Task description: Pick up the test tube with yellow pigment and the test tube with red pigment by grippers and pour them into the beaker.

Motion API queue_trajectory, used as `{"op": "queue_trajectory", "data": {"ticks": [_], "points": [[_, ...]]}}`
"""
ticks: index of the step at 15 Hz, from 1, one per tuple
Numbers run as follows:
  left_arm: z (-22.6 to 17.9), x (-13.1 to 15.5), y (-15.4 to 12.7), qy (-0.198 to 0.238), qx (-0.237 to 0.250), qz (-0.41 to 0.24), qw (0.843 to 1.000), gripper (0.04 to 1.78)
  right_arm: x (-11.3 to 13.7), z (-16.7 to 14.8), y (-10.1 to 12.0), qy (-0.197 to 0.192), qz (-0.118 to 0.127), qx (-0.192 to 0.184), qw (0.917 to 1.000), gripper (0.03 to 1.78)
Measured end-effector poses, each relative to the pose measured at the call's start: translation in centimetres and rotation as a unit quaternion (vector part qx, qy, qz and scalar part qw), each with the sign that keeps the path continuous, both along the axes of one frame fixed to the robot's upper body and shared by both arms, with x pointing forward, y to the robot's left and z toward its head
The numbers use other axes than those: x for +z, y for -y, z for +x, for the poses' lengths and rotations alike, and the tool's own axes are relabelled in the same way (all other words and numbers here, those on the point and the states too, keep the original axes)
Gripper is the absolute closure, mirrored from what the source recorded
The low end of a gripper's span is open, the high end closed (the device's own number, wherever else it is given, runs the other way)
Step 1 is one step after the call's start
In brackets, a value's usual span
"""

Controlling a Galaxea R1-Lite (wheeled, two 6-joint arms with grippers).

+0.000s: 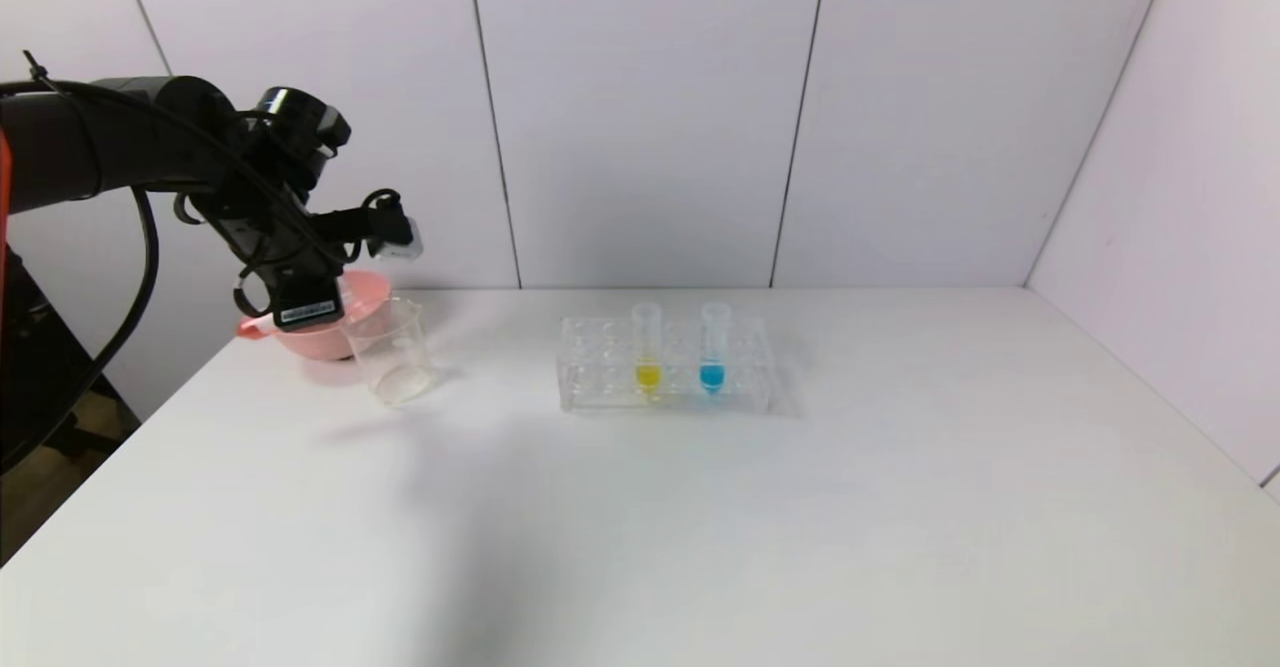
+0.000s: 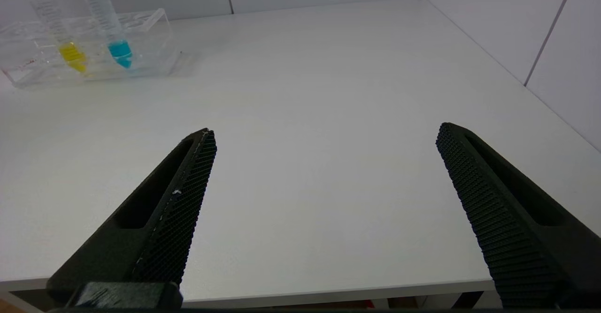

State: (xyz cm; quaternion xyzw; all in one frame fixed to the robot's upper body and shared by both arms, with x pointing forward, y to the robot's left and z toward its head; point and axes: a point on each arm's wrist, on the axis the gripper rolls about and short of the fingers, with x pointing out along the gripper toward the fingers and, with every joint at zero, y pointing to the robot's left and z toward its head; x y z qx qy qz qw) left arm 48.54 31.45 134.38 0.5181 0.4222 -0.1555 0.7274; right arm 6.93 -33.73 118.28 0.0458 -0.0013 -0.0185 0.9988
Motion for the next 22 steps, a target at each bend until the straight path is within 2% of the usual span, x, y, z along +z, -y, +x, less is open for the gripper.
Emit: {"op": "queue_trajectory", "data": {"ticks": [12,22], "points": [[-0.2,-0.6,2.9,-0.011,0.013,0.078,0.997,1.37,0.0,0.0,0.0,0.000,0.000,0.000,1.0000,0.10],[0.3,-1.3,2.9,-0.013,0.051,0.149,0.987,1.37,0.0,0.0,0.0,0.000,0.000,0.000,1.0000,0.10]]}}
